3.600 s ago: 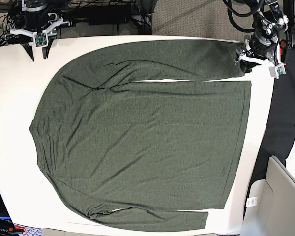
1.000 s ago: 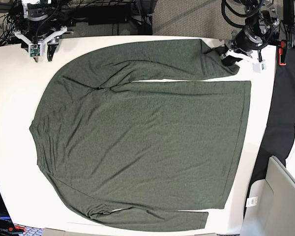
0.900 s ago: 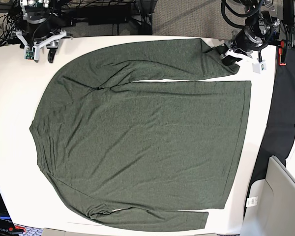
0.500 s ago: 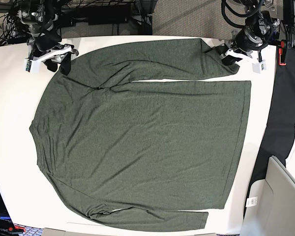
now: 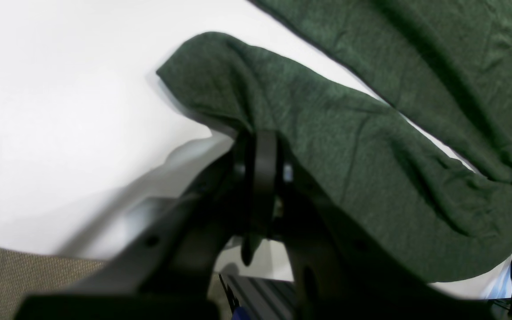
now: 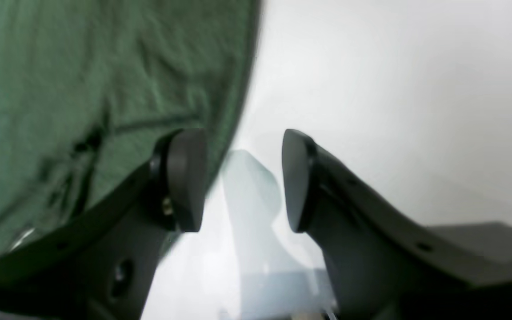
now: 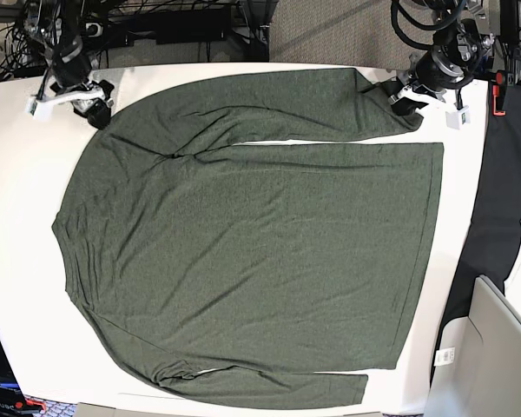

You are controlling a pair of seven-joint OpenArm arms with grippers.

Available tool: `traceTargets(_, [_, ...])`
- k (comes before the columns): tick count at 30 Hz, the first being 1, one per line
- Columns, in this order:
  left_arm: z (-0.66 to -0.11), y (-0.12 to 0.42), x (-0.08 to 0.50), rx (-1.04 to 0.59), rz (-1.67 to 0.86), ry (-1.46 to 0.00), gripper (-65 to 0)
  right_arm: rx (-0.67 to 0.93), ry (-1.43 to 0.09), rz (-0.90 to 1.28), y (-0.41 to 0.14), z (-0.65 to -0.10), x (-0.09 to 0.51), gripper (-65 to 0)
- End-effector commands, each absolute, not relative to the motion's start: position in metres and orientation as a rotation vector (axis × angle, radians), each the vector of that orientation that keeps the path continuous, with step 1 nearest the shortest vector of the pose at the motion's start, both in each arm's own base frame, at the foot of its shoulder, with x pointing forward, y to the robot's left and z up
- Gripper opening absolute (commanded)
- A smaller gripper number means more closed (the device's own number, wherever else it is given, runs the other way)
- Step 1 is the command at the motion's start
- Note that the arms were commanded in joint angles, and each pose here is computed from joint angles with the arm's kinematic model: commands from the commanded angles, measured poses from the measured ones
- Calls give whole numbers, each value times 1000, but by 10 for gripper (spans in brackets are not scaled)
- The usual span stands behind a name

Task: Fold the T-shirt properly
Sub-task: 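Move the right gripper to the other shoulder corner and grasp it, then lift both shoulder corners and pull them apart to stretch the shirt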

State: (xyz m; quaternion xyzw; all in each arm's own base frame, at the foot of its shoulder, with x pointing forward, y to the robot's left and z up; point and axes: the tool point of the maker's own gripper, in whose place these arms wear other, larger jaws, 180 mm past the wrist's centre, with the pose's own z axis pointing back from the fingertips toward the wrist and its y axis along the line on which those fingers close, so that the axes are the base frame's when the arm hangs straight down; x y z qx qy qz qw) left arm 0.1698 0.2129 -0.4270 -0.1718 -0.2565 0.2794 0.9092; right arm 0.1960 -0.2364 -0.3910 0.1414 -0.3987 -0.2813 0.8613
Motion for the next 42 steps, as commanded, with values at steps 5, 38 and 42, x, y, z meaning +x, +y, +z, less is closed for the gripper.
traceTargets(5, [-443,214,144,-302,570,-407,-650,334,-803,-650,-235,-403,197,-365])
traceTargets(38, [-444,214,136,-299,571,-391,-650,405,-733,-649,-206,-416,194,-650])
traceTargets(42, [-444,215,130,-289,570,-388,-650,363,-764,-628,-224,-404,189,-648])
